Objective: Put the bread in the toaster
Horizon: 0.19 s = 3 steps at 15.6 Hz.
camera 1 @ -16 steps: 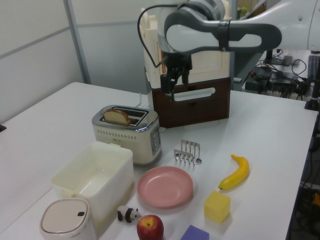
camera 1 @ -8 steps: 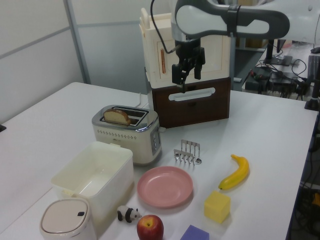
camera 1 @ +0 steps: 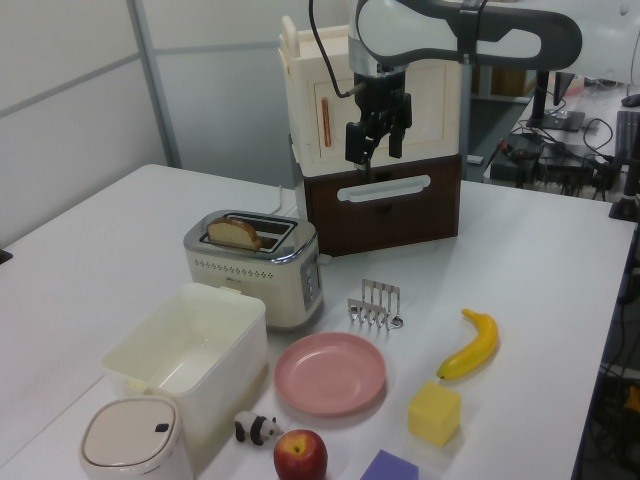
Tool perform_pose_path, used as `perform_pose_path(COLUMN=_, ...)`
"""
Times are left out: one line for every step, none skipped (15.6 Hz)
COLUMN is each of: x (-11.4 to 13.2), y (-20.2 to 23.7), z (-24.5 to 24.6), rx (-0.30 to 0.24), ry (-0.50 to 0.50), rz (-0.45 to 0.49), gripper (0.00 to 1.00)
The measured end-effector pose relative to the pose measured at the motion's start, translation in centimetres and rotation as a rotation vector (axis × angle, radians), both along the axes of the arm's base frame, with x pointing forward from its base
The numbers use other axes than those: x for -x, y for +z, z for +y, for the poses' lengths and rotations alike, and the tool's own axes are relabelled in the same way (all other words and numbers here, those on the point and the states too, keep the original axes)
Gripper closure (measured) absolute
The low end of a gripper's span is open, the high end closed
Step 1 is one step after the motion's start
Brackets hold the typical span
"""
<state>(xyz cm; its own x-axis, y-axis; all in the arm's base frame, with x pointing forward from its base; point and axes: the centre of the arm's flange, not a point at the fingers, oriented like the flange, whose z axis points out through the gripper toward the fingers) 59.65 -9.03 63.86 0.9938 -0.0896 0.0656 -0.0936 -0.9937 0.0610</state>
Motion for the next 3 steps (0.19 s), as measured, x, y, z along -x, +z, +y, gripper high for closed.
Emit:
perform_pose_path(x=-0.02, y=0.0, z=0.17, rx=-0.002, ry=0.003, rz=0.0, gripper=0.0)
perform_pose_path(x=-0.04, y=0.0, z=0.31, rx=-0.002, ry=0.005, rz=0.0, gripper=0.0)
perform_pose_path(x=-0.06, y=0.0, z=0.43, rx=-0.002, ry=0.007, rz=0.0, gripper=0.0)
